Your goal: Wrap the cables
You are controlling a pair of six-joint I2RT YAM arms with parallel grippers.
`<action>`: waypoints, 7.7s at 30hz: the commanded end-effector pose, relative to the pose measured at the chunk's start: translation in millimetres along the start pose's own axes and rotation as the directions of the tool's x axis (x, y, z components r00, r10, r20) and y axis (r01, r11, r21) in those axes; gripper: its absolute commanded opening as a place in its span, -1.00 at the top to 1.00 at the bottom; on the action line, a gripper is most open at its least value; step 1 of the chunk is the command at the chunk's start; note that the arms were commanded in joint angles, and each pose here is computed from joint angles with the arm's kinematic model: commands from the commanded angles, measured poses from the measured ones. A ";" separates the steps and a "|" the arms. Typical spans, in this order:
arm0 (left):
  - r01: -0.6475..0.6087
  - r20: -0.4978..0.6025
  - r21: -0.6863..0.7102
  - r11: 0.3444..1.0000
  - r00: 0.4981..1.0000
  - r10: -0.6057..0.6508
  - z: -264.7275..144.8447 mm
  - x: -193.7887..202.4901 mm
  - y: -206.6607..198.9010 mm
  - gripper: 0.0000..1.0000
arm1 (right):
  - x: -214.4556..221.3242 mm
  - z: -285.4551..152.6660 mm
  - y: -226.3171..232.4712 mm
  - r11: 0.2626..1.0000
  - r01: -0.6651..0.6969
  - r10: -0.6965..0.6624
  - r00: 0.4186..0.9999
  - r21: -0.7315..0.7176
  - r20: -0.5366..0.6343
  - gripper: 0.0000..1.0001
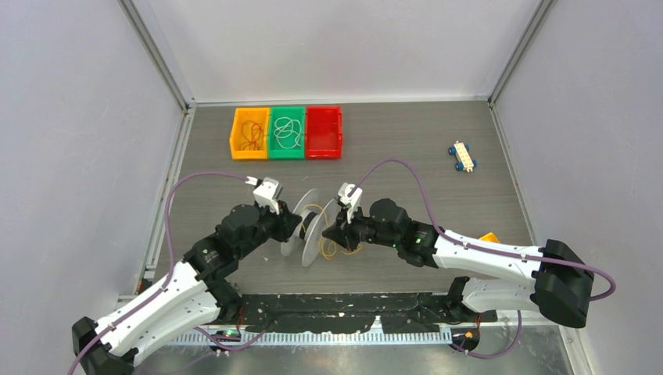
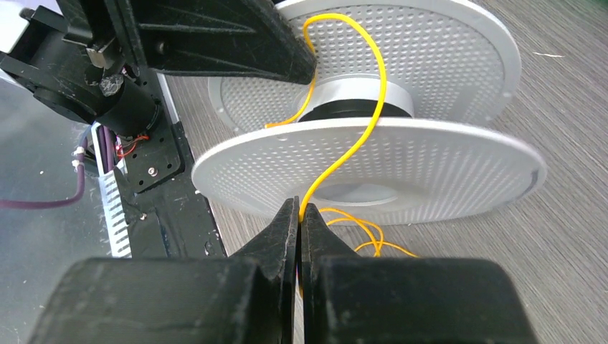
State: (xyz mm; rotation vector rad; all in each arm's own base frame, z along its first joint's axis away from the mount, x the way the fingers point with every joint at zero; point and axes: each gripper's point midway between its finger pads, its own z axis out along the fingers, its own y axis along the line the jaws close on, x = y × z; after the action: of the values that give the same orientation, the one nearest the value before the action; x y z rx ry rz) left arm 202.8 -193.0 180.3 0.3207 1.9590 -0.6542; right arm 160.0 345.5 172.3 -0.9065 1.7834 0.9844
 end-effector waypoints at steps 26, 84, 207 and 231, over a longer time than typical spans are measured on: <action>-0.034 0.035 0.066 0.997 0.999 0.032 -11.2 -31.4 -18.6 0.59 | -42.1 -18.7 6.8 1.000 0.000 -0.001 0.993 0.010 0.119 0.89; -0.185 0.094 0.028 0.982 0.979 0.181 -11.1 -51.5 -15.8 -0.19 | -32.5 -4.8 -14.3 0.995 0.050 -0.060 0.991 0.086 0.121 0.89; -0.232 -0.046 -0.026 0.972 0.972 0.230 -118.2 -104.5 -13.6 1.00 | -185.0 -215.9 -265.7 0.585 -0.238 -0.271 0.844 0.776 0.463 0.89; 0.051 0.433 -0.034 0.998 0.901 -0.031 -180.2 -235.2 -31.2 1.00 | -19.6 -131.9 -299.9 0.630 -0.313 0.122 0.944 0.711 0.308 0.89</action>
State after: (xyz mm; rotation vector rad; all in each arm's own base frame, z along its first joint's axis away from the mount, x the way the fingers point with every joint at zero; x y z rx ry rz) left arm 137.7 -121.7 392.0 0.3393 1.7729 -0.6663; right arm 393.5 81.8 147.2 0.0049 1.9087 0.3250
